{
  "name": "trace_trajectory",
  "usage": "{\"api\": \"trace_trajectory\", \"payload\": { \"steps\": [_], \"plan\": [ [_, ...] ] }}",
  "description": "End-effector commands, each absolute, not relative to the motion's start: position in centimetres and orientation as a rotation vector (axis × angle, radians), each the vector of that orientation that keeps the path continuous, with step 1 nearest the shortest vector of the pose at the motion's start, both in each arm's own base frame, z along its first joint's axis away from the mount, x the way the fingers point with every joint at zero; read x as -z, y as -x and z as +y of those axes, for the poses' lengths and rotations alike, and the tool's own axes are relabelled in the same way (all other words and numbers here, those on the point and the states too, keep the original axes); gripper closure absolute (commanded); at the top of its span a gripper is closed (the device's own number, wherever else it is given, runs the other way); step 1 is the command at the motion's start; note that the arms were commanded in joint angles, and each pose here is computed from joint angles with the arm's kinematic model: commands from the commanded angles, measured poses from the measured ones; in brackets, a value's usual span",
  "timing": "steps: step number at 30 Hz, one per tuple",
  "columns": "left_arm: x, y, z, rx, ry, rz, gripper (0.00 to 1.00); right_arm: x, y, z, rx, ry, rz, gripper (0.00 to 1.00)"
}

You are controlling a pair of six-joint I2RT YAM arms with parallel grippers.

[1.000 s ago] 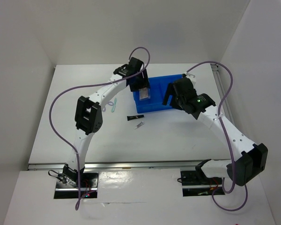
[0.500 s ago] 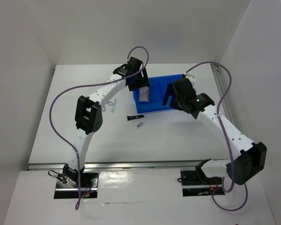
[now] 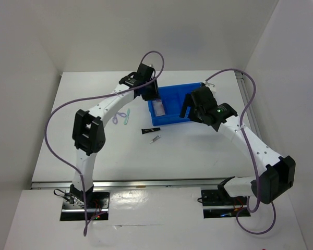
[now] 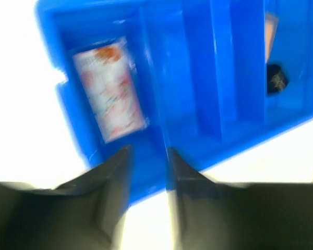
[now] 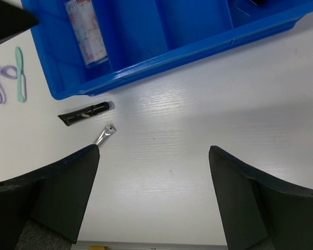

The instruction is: Organize the makeup

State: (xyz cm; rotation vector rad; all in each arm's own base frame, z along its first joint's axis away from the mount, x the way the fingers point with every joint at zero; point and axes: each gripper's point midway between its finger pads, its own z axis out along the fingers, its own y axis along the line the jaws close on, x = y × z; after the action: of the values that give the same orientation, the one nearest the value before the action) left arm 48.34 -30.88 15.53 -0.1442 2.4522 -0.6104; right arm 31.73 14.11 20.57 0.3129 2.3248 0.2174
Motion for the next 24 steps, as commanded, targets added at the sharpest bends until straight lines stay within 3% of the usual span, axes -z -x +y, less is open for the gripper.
{"api": "trace_trajectory", "payload": {
  "steps": [1,3,6,8,13,20,24],
  "plan": [
    [-24.3,-46.9,-28.2,0.569,0.115,2.246,0.61,-20.3,-32.1,14.0,-0.215,-0.317,2.317,0.07],
    [-23.0,-46.8,-24.3,0.398,0.205,2.268,0.68,-20.5,-32.2,14.2,-0.232,-0.304,2.304,0.07],
    [-21.3,-46.9,-19.4,0.245,0.33,2.311,0.68,-20.5,-32.3,14.7,-0.259,-0.285,2.302,0.07],
    [-19.0,-46.5,-15.1,0.053,0.486,2.358,0.61,-19.7,-32.4,14.9,-0.254,-0.267,2.327,0.07],
    [-14.0,-46.2,-9.0,-0.014,0.746,2.438,0.18,-20.0,-32.7,15.2,-0.27,-0.254,2.315,0.07],
    [-8.8,-45.6,-5.8,0.077,1.008,2.491,0.22,-19.5,-32.3,14.6,-0.251,-0.252,2.329,0.07],
    [-7.9,-46.6,-6.0,0.051,1.028,2.489,0.17,-19.1,-32.2,14.9,-0.267,-0.243,2.345,0.07]
  ]
}}
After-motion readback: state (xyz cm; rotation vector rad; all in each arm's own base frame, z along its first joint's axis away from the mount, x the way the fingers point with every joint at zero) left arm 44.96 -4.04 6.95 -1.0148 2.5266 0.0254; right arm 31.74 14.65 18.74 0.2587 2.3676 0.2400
